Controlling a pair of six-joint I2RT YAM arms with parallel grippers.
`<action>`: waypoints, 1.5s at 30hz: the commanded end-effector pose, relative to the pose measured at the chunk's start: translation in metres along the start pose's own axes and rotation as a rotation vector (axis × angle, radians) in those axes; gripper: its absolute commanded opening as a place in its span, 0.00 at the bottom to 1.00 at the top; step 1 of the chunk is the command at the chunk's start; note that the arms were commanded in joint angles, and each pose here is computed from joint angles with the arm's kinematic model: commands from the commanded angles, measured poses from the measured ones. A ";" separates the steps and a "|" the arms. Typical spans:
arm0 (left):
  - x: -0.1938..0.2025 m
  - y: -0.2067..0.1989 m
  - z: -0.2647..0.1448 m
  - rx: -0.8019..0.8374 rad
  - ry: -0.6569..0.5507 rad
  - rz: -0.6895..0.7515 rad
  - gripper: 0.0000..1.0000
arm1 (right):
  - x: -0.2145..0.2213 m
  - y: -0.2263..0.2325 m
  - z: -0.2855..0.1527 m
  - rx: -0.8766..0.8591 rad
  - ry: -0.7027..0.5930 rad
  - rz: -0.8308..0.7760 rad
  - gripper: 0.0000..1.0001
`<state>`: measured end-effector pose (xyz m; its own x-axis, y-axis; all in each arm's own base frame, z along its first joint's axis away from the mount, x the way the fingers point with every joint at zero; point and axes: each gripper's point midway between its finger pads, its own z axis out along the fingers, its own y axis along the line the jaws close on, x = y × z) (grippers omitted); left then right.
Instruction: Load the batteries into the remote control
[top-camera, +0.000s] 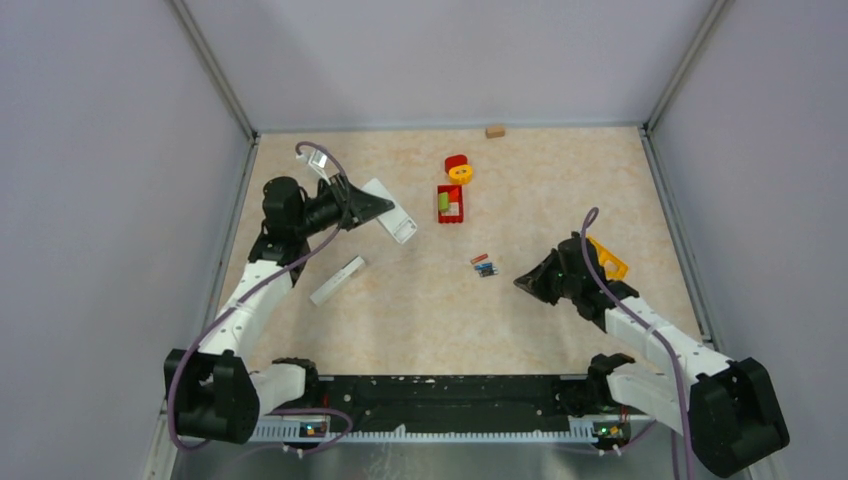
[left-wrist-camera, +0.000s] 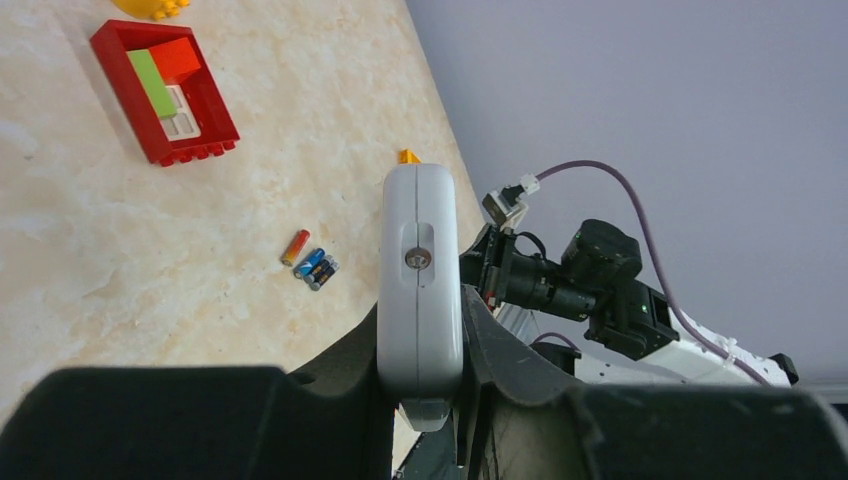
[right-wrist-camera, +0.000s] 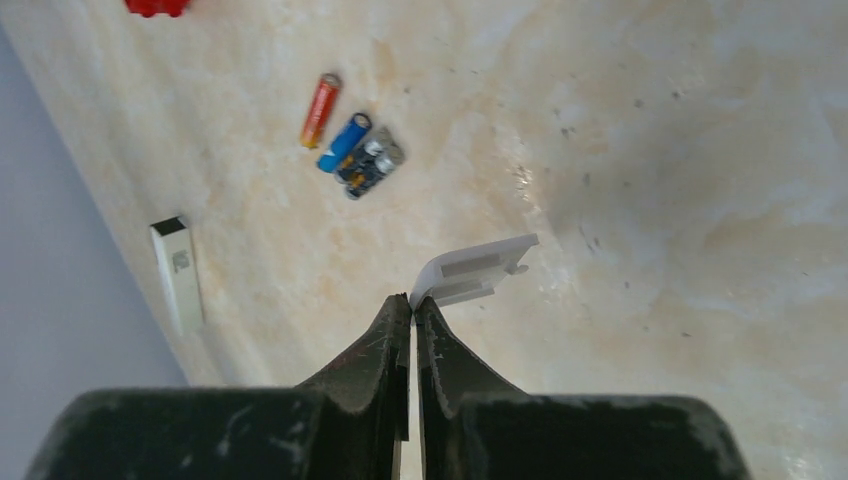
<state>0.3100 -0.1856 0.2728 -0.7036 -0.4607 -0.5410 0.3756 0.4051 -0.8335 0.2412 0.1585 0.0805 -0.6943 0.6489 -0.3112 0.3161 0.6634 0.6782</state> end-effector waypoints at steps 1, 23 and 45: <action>-0.001 -0.025 0.002 0.107 0.007 0.096 0.00 | 0.006 -0.018 -0.002 0.035 0.024 -0.001 0.00; 0.009 -0.049 -0.004 0.165 0.022 0.158 0.00 | -0.011 -0.039 -0.031 0.124 -0.055 0.019 0.42; 0.032 -0.093 -0.023 0.385 0.034 0.333 0.00 | -0.029 0.069 0.042 0.160 0.009 -0.373 0.41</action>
<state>0.2532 -0.2188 0.3137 -0.6145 -0.3304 -0.7164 0.6760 0.2475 -0.6941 0.2954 0.2083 0.1136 -0.8048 0.3622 -0.4702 0.1063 0.8674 0.4862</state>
